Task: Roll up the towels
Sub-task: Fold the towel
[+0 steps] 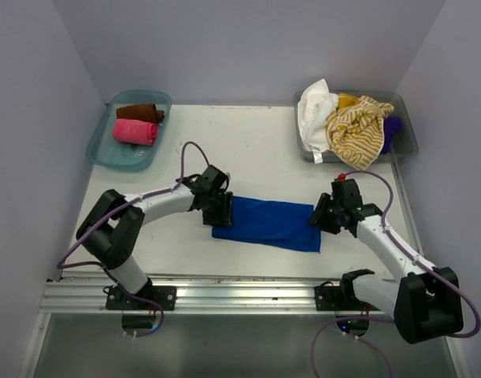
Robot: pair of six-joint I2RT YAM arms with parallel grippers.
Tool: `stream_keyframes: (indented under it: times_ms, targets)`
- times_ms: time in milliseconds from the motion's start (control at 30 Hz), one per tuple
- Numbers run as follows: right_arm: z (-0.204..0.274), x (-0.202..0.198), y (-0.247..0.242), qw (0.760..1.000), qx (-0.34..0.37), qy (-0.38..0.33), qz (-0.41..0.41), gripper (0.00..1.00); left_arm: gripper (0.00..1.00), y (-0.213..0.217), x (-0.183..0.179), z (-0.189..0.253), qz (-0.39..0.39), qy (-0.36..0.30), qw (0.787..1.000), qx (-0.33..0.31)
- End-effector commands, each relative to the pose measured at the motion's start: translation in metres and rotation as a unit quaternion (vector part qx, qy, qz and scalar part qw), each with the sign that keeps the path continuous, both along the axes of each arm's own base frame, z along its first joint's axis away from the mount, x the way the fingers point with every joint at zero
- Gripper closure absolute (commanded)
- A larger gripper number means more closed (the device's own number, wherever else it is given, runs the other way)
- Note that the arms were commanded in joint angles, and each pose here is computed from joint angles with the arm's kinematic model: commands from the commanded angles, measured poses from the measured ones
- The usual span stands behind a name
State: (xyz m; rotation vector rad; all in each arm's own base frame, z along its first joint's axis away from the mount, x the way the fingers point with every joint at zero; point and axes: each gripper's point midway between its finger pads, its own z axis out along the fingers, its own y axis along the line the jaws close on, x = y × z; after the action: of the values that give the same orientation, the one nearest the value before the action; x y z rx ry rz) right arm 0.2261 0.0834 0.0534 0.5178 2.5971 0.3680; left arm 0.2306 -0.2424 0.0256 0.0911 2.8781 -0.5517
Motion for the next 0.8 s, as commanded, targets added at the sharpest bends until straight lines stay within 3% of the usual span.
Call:
stream_keyframes:
  times_ms: [0,700,767]
  targets:
    - [-0.003,-0.003,0.008,1.000,0.020,0.006,0.011,0.58,0.49,-0.002,0.010,0.006,-0.003,-0.017,1.000,-0.005]
    - [-0.029,-0.009,0.012,0.998,0.021,0.041,0.035,0.62,0.49,-0.004,0.011,0.002,-0.001,-0.012,1.000,-0.005]
    - [-0.029,-0.009,0.012,0.998,0.021,0.041,0.034,0.67,0.49,-0.004,0.010,0.002,-0.002,-0.011,1.000,-0.004]
